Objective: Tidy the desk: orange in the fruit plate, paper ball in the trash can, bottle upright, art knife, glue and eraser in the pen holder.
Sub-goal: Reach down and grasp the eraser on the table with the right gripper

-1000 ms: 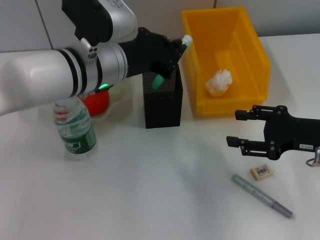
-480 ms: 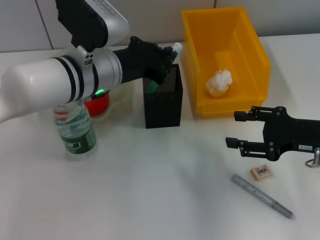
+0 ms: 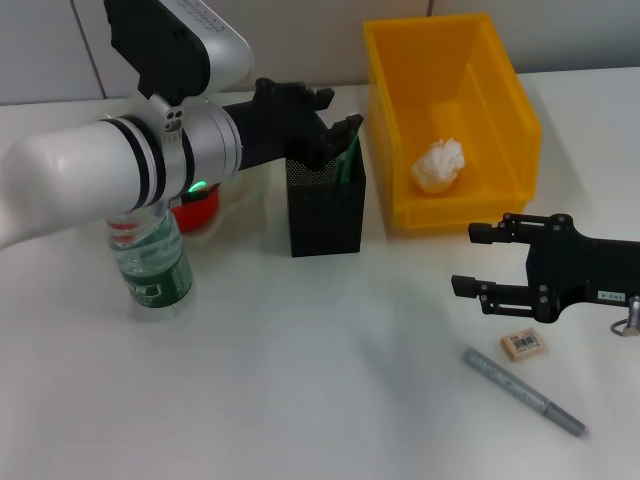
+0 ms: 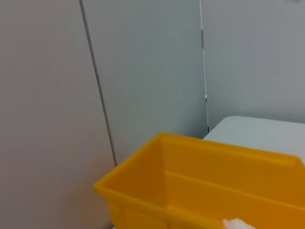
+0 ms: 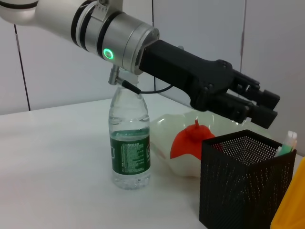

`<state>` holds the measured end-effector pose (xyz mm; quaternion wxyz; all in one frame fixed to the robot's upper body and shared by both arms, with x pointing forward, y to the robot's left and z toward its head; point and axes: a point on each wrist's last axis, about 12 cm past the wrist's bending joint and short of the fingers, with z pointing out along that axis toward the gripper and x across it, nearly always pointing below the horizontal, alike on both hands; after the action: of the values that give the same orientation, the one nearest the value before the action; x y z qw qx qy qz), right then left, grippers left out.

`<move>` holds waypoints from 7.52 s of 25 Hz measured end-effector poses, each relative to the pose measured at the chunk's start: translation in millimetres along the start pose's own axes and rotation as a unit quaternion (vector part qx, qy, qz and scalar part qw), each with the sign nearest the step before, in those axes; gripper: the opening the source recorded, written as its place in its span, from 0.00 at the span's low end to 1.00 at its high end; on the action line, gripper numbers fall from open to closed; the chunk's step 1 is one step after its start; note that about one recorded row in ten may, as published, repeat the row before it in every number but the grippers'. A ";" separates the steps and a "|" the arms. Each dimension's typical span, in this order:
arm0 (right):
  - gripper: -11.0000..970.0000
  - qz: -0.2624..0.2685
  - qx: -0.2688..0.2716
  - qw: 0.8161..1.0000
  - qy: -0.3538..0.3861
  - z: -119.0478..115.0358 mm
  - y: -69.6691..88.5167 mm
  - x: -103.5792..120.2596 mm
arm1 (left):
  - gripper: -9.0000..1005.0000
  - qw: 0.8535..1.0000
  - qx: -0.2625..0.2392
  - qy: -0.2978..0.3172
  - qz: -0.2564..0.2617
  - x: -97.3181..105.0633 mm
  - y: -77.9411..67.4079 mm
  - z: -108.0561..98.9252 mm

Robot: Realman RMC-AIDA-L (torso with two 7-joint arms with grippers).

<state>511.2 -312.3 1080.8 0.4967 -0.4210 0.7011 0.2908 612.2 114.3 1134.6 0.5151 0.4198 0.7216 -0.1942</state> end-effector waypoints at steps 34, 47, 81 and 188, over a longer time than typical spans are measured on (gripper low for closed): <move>0.71 0.008 0.011 1.000 0.004 -4.7 -0.4 4.5 | 0.79 0.983 0.138 -0.092 0.080 -58.1 -36.1 -60.1; 0.71 0.020 0.019 1.000 0.013 -18.2 -2.6 6.3 | 0.78 0.981 0.180 -0.059 0.036 -28.8 -24.3 -75.0; 0.71 0.143 0.052 0.975 0.161 -29.3 -25.5 -47.7 | 0.78 0.961 0.257 -0.097 -0.009 45.0 -32.3 -90.3; 0.71 0.106 -0.022 0.865 0.490 61.7 -34.7 -85.6 | 0.78 0.948 0.305 -0.088 -0.007 51.2 -53.4 -71.8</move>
<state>582.6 -252.0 1140.9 0.0462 -0.4433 0.8880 0.1133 521.5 155.7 1108.4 0.4224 0.5333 0.5826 -0.4448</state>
